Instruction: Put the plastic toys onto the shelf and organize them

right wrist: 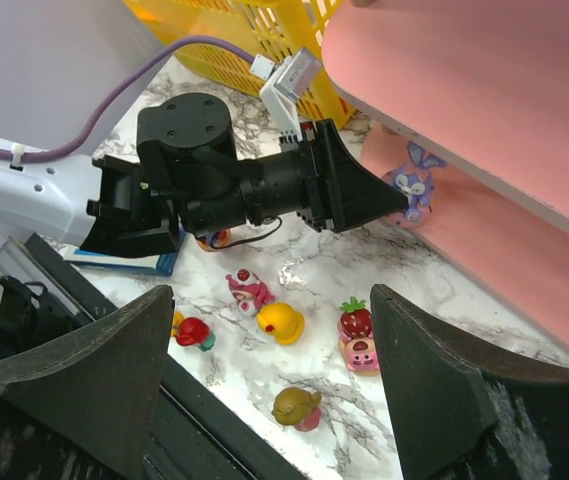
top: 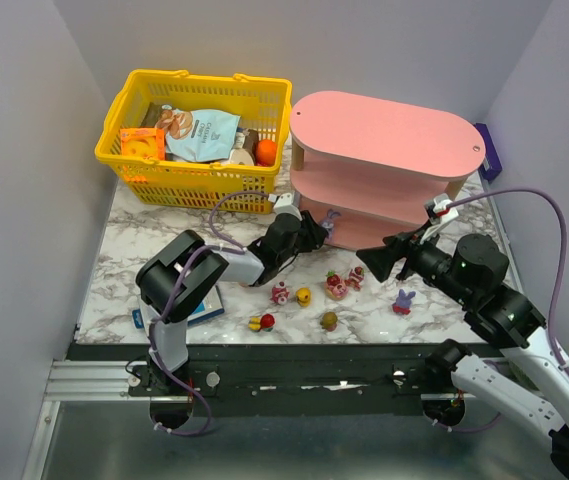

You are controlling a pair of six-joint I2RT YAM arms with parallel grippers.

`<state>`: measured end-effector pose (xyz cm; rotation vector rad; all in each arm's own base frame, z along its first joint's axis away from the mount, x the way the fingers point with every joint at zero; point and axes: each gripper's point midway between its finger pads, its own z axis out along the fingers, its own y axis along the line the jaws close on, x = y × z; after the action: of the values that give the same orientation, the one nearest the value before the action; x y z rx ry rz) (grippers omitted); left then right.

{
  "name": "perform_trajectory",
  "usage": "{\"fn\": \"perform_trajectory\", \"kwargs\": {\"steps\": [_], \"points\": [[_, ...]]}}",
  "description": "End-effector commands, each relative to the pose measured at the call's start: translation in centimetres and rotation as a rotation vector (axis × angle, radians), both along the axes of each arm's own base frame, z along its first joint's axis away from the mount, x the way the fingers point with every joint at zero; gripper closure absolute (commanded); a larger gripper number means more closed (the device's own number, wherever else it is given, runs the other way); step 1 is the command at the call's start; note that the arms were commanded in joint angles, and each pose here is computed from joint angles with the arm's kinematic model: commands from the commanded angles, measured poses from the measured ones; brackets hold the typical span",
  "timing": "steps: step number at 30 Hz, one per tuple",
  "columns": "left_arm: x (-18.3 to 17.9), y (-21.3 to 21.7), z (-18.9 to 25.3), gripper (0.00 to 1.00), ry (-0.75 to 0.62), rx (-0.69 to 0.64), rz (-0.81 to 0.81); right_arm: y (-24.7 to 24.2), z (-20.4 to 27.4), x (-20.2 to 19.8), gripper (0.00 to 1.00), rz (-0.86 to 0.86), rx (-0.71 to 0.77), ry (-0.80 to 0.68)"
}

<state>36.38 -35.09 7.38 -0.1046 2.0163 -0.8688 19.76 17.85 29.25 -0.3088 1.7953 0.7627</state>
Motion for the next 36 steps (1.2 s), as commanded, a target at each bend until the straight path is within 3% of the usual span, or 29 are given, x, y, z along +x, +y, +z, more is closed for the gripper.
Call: {"fn": "perform_trajectory", "kwargs": {"steps": [1, 27, 36], "points": [[2.0, 0.2, 0.2, 0.94, -0.046, 0.016, 0.046, -0.3, -1.2, 0.0, 0.14, -0.021, -0.016, 0.035], [1.8, 0.6, -2.4, 0.37, -0.016, 0.067, -0.024, 0.1, -2.6, 0.3, 0.14, -0.018, -0.028, 0.067], [1.9, 0.7, -2.3, 0.36, -0.02, 0.088, -0.023, 0.1, -3.0, 0.4, 0.14, -0.02, -0.029, 0.072]]}}
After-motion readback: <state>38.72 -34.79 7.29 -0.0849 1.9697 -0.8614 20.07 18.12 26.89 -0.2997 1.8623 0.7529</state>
